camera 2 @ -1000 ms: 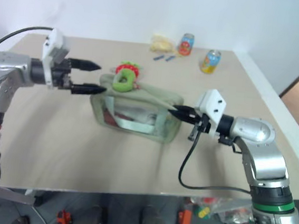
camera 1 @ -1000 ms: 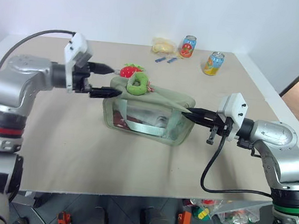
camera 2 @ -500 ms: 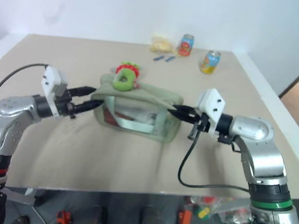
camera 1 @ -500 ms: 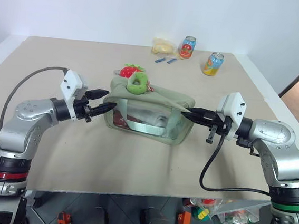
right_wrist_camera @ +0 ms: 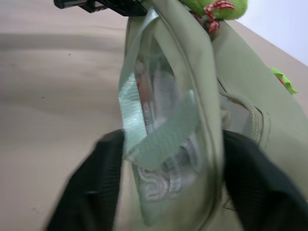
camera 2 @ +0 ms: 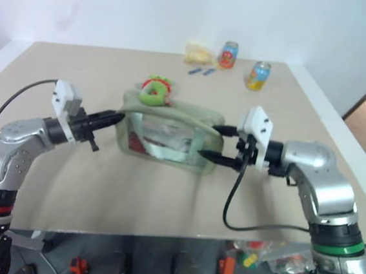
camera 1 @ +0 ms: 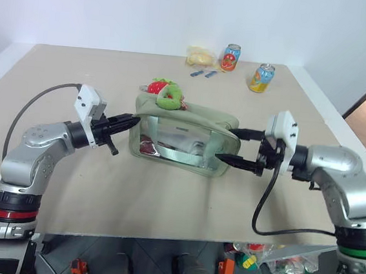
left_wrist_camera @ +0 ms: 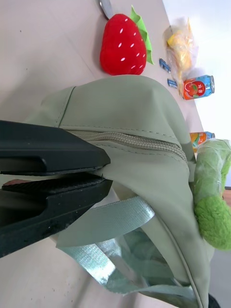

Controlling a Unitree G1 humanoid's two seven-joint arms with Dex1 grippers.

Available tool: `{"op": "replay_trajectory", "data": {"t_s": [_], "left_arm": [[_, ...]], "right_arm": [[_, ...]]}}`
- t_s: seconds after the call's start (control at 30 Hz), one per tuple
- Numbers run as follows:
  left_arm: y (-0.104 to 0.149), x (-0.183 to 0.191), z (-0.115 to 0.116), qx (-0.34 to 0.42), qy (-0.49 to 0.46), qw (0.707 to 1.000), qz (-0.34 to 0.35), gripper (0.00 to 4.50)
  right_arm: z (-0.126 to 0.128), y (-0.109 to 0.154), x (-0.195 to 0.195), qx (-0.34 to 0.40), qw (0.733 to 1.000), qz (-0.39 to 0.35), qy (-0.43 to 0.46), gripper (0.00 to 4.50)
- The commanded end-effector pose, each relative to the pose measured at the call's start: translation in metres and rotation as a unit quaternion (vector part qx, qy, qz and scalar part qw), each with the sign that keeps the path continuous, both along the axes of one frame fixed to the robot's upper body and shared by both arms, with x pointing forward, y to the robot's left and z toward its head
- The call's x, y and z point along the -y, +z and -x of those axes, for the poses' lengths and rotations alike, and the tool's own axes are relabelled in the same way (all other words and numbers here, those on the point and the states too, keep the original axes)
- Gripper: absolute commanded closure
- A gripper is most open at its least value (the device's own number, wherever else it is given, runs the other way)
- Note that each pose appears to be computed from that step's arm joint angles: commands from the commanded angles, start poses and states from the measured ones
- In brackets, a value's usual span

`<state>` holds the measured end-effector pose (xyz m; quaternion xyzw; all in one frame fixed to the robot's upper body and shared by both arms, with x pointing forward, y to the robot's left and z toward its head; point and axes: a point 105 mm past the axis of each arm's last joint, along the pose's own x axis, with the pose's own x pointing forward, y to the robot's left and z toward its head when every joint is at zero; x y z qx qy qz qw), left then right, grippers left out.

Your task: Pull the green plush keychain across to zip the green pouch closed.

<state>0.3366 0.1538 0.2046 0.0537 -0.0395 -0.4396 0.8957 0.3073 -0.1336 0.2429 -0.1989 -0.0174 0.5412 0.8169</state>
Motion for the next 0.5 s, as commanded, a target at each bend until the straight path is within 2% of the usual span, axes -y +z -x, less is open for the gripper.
{"op": "replay_trajectory", "data": {"t_s": [0.03,0.1,0.2,0.3,0.5], "left_arm": [[0.005,0.007,0.005,0.003,-0.022,1.0,0.001,4.5],[0.005,0.009,0.006,0.001,-0.025,1.0,0.005,4.5],[0.006,0.013,0.008,-0.002,-0.027,1.0,0.012,4.5],[0.006,0.015,0.008,-0.001,-0.025,1.0,0.017,4.5],[0.004,0.017,0.009,-0.003,-0.023,1.0,0.017,4.5]], "right_arm": [[0.02,0.048,-0.019,0.029,0.998,-0.035,0.045,0.12],[0.019,0.059,-0.035,0.048,0.997,-0.037,0.054,0.12],[0.007,0.063,-0.058,0.092,0.994,-0.032,0.053,0.12],[-0.012,0.054,-0.079,0.119,0.992,-0.018,0.047,0.12],[-0.03,0.044,-0.1,0.122,0.991,-0.016,0.054,0.12]]}}
